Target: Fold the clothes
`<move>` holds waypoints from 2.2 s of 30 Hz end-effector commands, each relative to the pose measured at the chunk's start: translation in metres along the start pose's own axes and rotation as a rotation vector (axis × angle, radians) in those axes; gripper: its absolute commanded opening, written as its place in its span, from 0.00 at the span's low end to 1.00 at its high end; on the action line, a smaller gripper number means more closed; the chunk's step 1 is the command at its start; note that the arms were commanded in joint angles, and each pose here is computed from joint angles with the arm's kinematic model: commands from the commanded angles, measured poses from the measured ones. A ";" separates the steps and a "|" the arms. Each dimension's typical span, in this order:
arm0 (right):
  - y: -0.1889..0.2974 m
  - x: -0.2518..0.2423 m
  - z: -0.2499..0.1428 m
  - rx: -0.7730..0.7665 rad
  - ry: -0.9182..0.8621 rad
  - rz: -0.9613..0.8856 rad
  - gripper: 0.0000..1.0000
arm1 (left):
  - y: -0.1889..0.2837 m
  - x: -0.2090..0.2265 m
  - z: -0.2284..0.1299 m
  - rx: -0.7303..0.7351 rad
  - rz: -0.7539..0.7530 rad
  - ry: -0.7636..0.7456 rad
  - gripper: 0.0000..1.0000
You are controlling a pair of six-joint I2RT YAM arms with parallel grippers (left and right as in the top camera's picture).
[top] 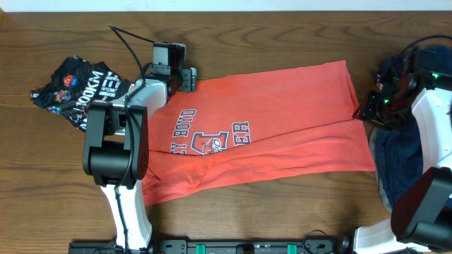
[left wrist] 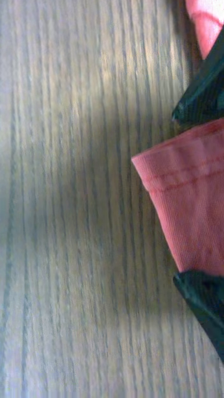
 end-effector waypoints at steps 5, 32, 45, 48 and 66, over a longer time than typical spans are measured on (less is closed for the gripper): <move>0.003 0.006 0.000 -0.006 0.025 0.003 0.39 | -0.014 0.008 -0.019 0.063 0.046 0.020 0.49; -0.007 0.034 0.048 -0.276 0.164 -0.033 0.56 | 0.098 0.002 0.060 -0.206 0.014 0.110 0.06; -0.113 0.033 0.116 -0.414 0.166 -0.015 0.60 | 0.101 -0.001 0.013 0.069 -0.004 0.124 0.06; -0.131 0.034 0.123 -0.437 0.161 -0.001 0.60 | 0.101 -0.002 0.008 0.099 -0.001 0.152 0.06; -0.168 0.056 0.146 -0.622 0.143 -0.009 0.63 | 0.103 -0.002 -0.005 0.171 0.005 0.169 0.06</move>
Point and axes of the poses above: each gripper's point midway between its finger pads, its own y axis back along the fingers, its own x axis along the line the jaws close on, z = x × y, the point moved 7 cm from there along y, back along the fingers, and after that the axes turned 3 degrees about -y, right-handed, at the moved point
